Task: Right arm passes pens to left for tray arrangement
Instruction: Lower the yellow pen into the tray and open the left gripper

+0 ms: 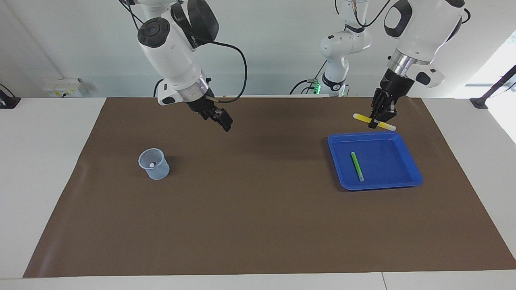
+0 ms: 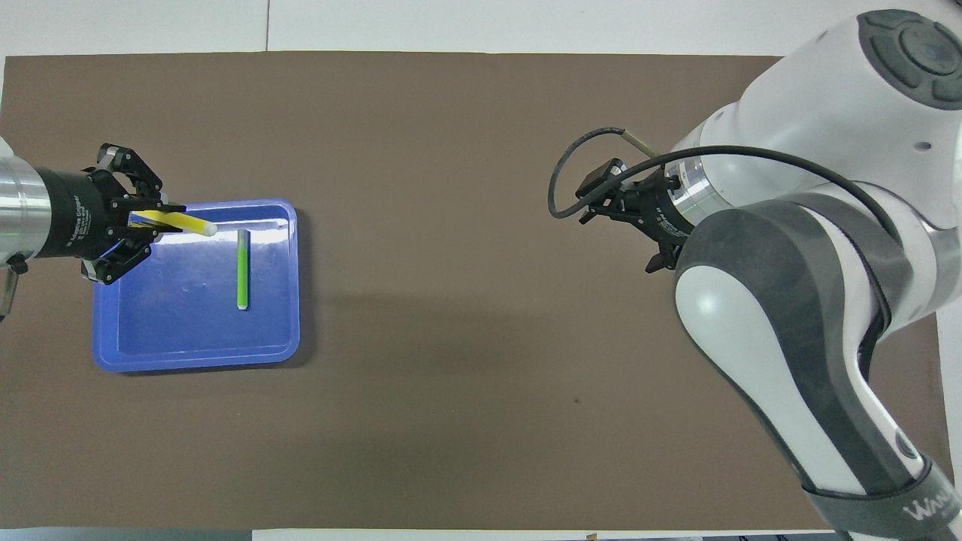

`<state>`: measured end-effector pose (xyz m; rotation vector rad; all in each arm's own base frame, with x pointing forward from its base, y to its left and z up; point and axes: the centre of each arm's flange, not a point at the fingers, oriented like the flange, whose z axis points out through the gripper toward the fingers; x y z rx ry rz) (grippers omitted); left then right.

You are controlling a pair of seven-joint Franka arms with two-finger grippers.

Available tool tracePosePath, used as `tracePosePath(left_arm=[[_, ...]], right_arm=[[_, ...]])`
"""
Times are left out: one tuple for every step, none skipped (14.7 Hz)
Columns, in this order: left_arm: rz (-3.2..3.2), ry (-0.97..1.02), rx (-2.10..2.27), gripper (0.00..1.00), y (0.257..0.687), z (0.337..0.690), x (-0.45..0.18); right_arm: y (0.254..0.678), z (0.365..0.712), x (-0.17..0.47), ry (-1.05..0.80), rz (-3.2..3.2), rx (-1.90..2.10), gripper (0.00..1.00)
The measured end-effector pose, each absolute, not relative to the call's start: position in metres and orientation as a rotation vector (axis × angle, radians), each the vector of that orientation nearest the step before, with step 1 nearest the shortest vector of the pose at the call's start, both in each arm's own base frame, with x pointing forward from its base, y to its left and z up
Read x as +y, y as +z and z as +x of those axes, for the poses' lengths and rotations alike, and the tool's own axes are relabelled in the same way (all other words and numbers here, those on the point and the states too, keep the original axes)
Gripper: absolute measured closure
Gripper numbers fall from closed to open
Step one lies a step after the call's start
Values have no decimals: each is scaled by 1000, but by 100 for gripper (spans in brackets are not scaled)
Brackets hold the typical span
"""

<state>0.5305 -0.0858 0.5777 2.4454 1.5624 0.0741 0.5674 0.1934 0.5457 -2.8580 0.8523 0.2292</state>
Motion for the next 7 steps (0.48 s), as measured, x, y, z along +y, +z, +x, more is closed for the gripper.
tracePosePath(left_arm=[[2536,64,1451,81,563,530,-74],[2617,48,1339,81,549,529,-61],[2690,30,1223,81,534,528,-49],[2751,9,1111,81,520,526,-36],[2810,-18,978,81,504,525,-21],[2855,-50,846,81,486,525,-9],[2890,-76,726,81,468,526,0]], right_arm=[[539,568,176,218,-2905,771,0],[532,569,156,206,-2954,686,0],[525,570,134,196,-3009,587,0],[518,571,114,189,-3057,487,0],[509,572,96,182,-3097,392,0],[497,573,82,177,-3129,317,0],[486,573,72,166,-3161,253,0]])
